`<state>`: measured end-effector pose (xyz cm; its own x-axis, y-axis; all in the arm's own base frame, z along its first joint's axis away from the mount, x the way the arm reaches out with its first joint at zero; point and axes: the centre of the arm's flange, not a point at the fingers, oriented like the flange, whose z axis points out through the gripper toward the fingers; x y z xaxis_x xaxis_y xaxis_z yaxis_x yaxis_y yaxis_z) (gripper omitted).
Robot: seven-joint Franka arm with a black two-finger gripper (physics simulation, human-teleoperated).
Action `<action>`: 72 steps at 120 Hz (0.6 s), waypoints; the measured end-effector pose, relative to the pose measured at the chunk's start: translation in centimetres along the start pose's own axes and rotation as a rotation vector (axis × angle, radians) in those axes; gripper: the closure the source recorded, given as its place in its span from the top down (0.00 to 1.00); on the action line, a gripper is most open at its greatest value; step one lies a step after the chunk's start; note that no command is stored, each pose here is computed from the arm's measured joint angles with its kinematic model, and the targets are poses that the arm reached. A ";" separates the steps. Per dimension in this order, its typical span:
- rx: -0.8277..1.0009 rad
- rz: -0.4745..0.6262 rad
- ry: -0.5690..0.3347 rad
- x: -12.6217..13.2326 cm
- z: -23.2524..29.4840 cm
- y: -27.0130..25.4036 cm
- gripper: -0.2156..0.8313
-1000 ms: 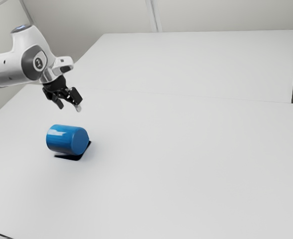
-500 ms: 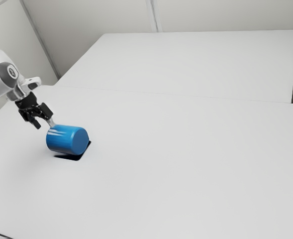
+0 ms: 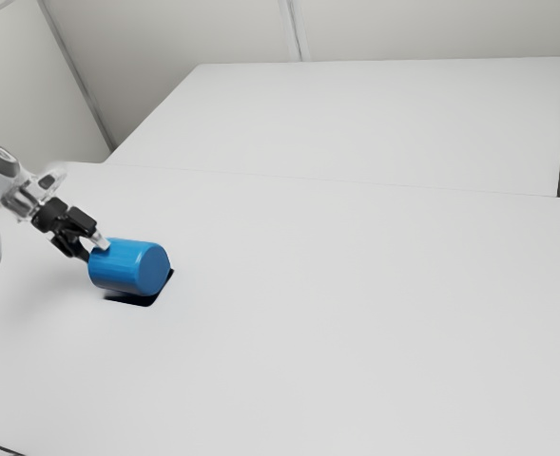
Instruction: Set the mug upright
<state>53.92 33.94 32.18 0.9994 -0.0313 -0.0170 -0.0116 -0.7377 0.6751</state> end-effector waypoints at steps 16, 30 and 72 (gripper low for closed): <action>-0.098 0.006 0.039 -0.2 1.0 -1.0 0.79; -0.151 0.023 0.076 0.0 1.3 -1.0 0.79; -0.221 0.053 0.126 0.0 1.6 -0.8 0.44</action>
<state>53.85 33.46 30.46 0.9940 0.0287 0.1058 -0.0705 -0.5714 0.8176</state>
